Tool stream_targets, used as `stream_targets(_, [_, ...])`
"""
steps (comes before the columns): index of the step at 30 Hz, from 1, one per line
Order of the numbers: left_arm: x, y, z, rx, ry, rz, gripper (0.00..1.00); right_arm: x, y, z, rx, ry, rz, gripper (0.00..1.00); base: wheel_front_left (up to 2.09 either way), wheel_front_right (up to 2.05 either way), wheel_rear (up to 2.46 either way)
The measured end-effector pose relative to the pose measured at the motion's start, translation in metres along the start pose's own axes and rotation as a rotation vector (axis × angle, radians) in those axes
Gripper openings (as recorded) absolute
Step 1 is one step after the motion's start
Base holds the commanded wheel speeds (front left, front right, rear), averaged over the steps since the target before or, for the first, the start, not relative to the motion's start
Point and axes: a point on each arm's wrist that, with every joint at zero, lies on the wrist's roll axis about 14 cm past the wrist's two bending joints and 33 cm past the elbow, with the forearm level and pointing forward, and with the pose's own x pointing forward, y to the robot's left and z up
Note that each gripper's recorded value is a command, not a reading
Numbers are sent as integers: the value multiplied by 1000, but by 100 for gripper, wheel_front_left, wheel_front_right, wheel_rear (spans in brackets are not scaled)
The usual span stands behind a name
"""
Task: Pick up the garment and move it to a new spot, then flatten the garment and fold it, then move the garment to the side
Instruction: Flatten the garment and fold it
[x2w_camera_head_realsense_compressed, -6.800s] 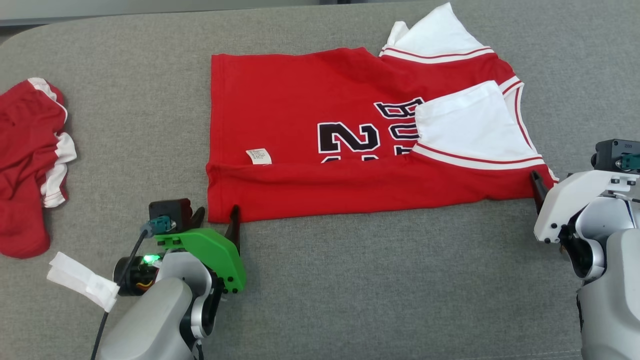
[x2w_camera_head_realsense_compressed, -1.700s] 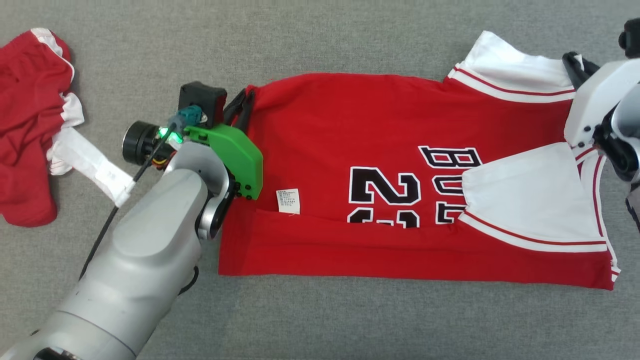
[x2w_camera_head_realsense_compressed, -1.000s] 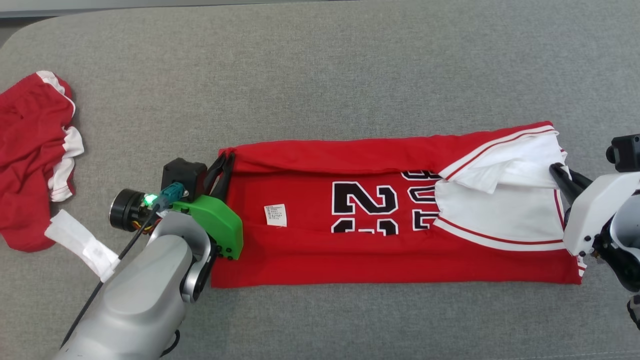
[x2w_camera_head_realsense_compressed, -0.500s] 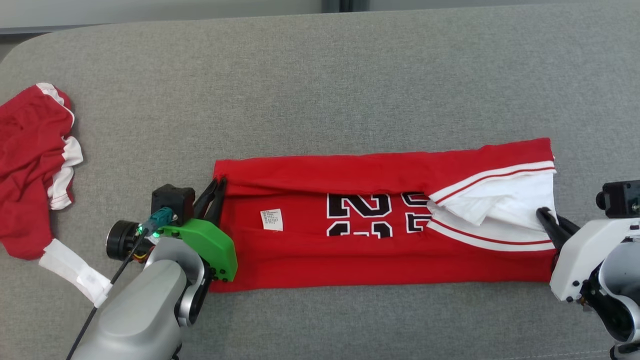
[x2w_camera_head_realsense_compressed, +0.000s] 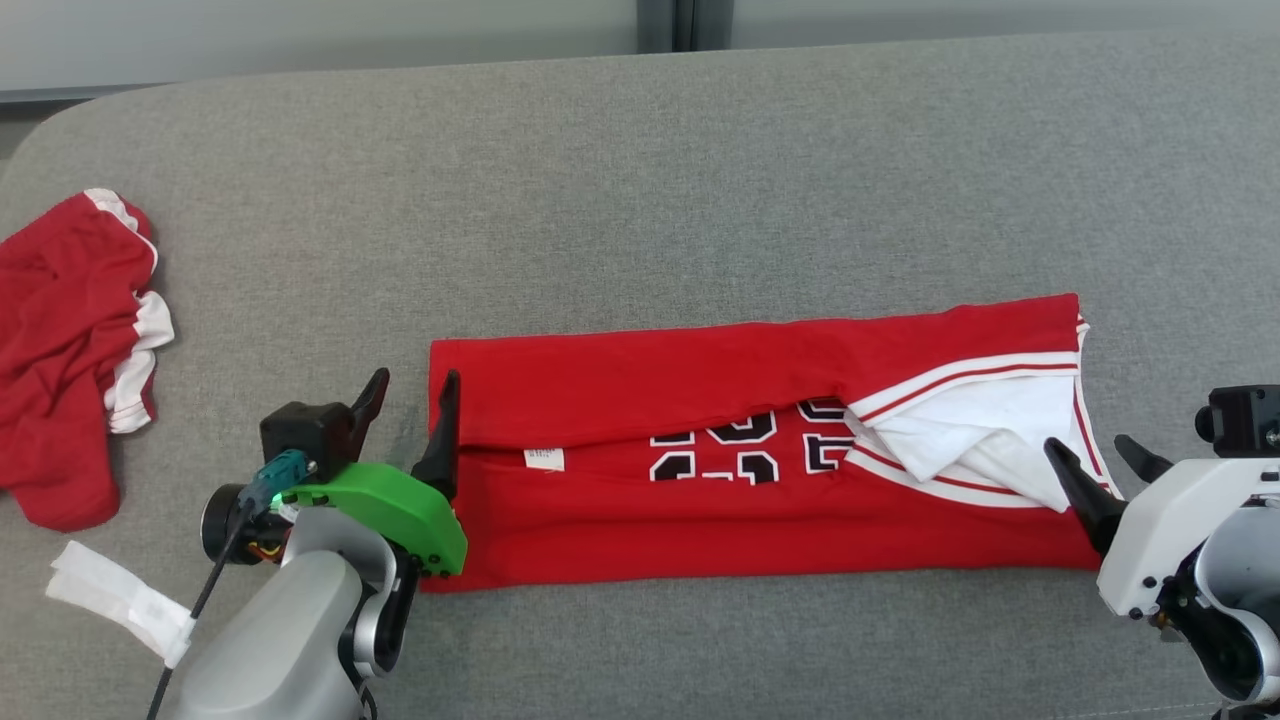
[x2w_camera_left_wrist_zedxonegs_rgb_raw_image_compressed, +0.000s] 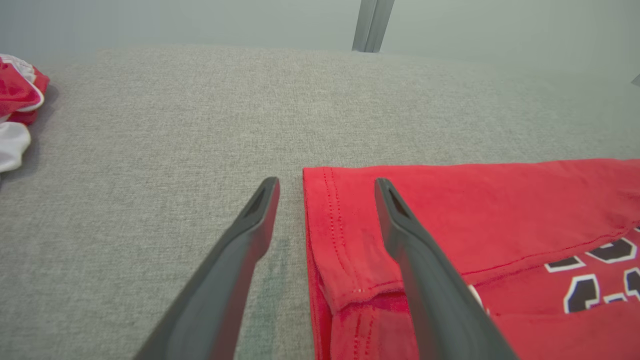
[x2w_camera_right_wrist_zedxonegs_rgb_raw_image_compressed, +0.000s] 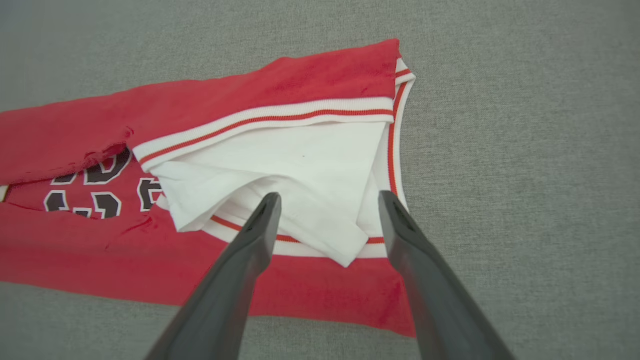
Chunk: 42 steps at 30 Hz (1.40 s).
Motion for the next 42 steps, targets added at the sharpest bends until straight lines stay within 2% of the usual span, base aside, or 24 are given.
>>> stream_targets(2, [-5, 1, 25, -42, -90, 14, 100, -4, -5, 8, 6, -29, -14, 100, 0, 0, 0])
stream_targets(6, [-21, 6, 63, -58, -236, 31, 100, -10, -9, 17, 10, -61, -31, 100, 0, 0, 0])
stream_targets(15, [-60, 31, 90, -70, -395, 105, 100, -2, -13, 14, 76, -85, -52, 100, 0, 0, 0])
stream_targets(27, [-77, 63, 80, -25, -394, 186, 100, 30, -20, -15, 116, 27, -88, 100, 0, 0, 0])
stream_targets(36, [-74, 68, 66, -36, -360, 200, 100, 47, -26, -22, 47, 105, -119, 100, 0, 0, 0])
stream_targets(42, [-67, 67, 61, -47, -347, 196, 100, 57, -27, -36, 26, 212, -119, 100, 0, 0, 0])
